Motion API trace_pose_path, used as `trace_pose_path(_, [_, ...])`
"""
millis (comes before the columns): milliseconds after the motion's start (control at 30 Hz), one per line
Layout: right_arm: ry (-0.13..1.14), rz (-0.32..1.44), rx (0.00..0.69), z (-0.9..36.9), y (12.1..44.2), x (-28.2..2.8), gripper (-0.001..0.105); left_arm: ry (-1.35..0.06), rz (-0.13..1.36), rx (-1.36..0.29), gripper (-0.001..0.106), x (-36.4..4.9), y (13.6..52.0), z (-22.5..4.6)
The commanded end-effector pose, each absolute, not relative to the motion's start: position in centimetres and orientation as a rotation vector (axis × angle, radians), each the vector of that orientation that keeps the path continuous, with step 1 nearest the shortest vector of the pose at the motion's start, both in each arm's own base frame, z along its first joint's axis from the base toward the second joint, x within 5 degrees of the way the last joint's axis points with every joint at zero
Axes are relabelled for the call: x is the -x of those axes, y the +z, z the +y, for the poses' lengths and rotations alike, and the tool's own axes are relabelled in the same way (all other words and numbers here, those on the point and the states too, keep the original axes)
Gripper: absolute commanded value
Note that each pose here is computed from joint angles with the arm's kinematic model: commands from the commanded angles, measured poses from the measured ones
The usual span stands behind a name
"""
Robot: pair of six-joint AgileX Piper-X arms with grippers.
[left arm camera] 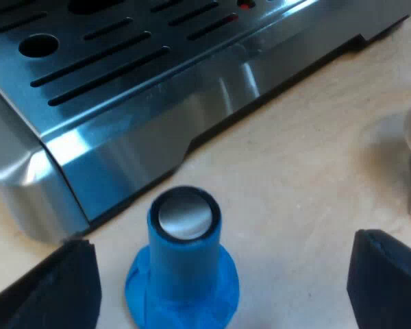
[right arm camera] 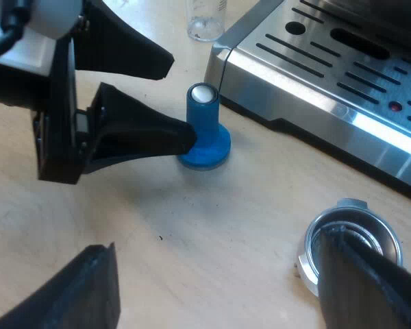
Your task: Grind coffee beans and then tamp
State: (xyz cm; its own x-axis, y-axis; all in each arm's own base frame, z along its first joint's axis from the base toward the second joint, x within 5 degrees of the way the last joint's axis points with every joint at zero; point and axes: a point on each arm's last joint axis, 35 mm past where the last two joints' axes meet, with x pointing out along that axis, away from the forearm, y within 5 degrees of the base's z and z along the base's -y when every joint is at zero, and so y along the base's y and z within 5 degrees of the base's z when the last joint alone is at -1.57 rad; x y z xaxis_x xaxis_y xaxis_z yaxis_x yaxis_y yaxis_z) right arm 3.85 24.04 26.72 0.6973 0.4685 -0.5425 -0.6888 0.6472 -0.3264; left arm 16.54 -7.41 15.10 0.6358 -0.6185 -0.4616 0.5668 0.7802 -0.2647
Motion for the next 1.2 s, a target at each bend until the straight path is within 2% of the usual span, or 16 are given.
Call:
trace_pose_path(33, [0.668,0.426,0.555,24.0,26.8,-4.0,0.063,-0.687,0.53,0.106,0.085,-17.0,15.1,-7.7])
trace_pose_path(533, [0.668,0.426,0.555,24.0,26.8,-4.0,0.063,-0.695,0.609,0.157,0.085,-18.4,12.7,-8.3])
trace_pose_path(1200, [0.668,0.426,0.555,24.0,26.8,-4.0,0.063,-0.686,0.64,0.176,0.085,-20.6,12.5,-9.2])
